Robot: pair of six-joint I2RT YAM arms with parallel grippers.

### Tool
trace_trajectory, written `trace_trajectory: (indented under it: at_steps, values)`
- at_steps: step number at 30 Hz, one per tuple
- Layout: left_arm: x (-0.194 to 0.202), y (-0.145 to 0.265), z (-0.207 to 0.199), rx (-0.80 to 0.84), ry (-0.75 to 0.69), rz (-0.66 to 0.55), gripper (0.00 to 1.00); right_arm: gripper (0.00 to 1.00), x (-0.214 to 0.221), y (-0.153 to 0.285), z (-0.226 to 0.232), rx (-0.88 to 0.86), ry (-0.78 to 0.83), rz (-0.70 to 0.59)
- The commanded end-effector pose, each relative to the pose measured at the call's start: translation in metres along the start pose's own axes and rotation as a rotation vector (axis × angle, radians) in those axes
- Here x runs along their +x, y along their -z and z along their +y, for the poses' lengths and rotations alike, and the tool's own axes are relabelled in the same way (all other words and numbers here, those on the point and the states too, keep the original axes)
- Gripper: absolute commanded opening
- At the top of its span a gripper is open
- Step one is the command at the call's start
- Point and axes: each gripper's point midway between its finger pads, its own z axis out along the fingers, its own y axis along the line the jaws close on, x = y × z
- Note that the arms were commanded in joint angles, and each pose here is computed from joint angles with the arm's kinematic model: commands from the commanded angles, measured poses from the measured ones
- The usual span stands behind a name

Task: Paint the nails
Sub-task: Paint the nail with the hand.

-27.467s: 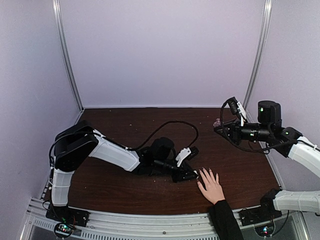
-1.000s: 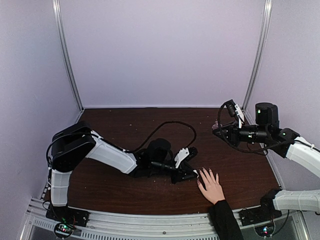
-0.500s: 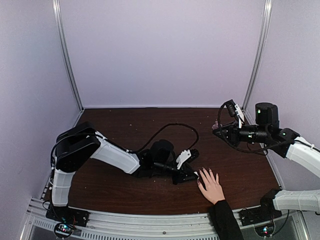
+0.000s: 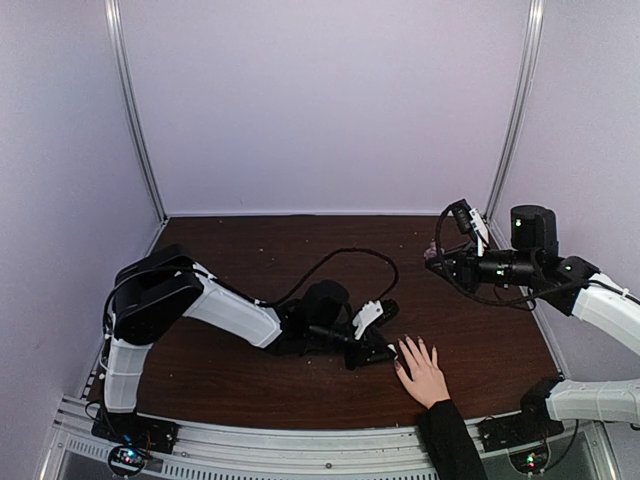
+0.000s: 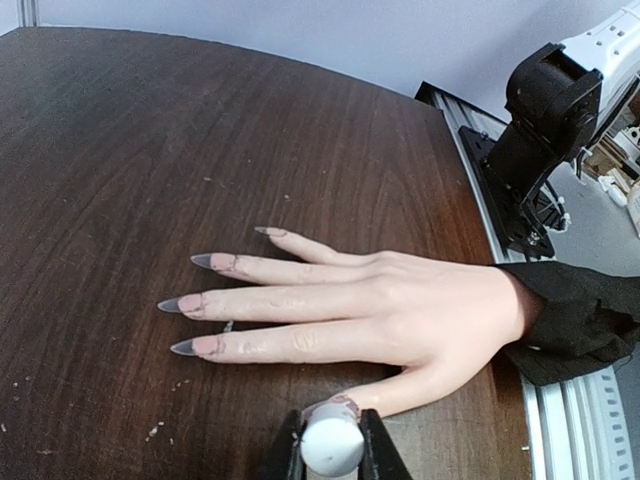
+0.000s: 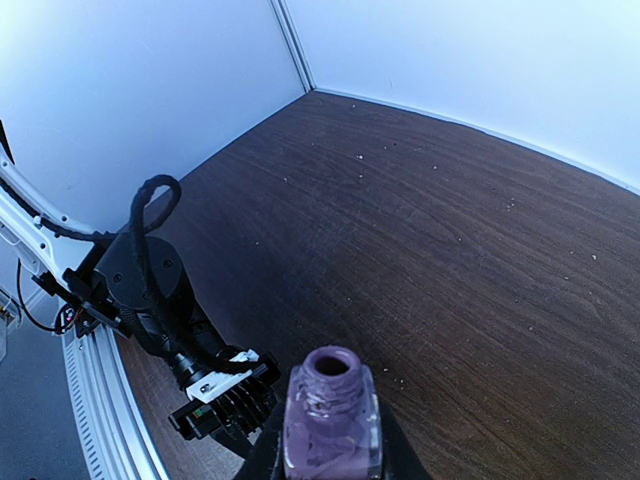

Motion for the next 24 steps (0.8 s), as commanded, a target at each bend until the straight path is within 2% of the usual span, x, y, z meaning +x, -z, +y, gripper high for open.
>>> trace_trajectory:
  at_steps: [1, 15, 24]
  values:
    - [-0.009, -0.005, 0.004, -0.024, -0.011, -0.024, 0.00, 0.00, -0.005, 0.000, -0.003, 0.009, 0.004, -0.026]
    - [-0.009, -0.002, 0.020, -0.102, -0.002, -0.014, 0.00, 0.00, -0.005, 0.001, -0.002, 0.009, 0.005, -0.027]
    - [-0.025, 0.015, 0.014, -0.112, -0.034, -0.086, 0.00, 0.00, -0.006, 0.002, -0.001, 0.007, 0.004, -0.028]
